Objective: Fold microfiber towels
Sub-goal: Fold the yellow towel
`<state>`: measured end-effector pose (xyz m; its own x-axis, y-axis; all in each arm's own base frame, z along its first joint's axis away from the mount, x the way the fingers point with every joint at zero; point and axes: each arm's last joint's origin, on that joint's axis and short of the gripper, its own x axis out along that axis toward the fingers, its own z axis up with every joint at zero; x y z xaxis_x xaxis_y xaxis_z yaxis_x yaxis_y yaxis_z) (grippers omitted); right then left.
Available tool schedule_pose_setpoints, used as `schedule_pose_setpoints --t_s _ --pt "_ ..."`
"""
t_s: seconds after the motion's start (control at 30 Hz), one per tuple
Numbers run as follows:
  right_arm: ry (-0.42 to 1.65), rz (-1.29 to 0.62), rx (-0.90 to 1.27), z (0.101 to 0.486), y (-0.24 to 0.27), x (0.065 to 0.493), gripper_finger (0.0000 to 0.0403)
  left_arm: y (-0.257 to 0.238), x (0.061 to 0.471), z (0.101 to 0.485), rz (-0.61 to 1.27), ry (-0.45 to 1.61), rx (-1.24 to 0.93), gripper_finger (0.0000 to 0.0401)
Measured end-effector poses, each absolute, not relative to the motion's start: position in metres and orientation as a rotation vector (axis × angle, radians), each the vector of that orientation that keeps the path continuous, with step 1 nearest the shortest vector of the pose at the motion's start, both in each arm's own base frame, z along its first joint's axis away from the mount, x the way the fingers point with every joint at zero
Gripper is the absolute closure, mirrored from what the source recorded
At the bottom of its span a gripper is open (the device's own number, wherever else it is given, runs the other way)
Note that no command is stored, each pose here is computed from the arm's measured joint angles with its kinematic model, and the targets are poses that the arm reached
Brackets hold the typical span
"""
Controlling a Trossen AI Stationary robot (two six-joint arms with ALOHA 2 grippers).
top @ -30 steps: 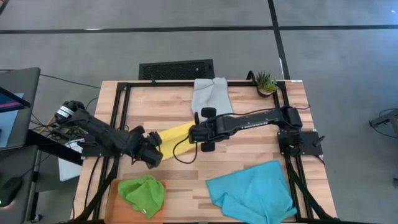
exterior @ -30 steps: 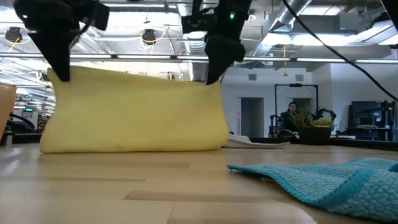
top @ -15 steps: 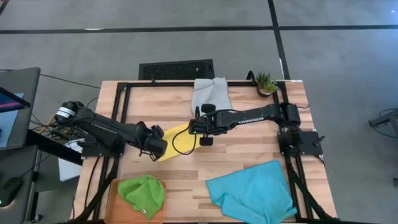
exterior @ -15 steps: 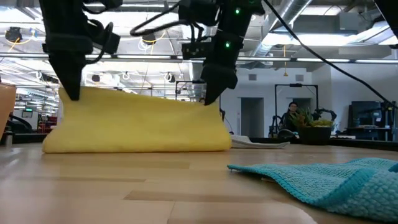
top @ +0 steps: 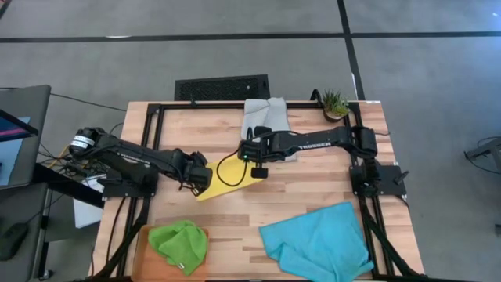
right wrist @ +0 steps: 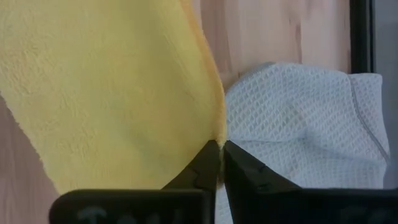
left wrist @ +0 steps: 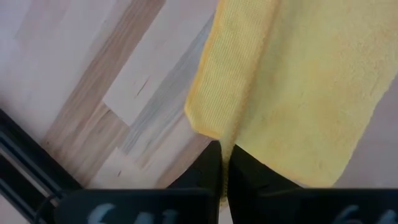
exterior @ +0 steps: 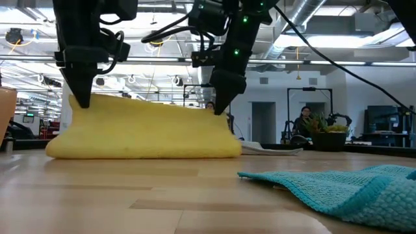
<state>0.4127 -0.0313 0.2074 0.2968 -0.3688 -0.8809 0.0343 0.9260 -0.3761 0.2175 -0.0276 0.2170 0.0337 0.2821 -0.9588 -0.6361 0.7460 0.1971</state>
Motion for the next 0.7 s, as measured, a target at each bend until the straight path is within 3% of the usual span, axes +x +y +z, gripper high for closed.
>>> schedule_pose_setpoints --t_s 0.53,0.7 --pt "1.249 -0.262 -0.327 0.207 -0.031 0.413 0.0227 -0.027 0.218 0.217 0.684 1.378 -0.272 0.0262" --pt "1.273 -0.056 -0.411 0.206 -0.012 0.412 0.0211 -0.037 0.220 0.217 0.610 1.358 -0.228 0.0251"
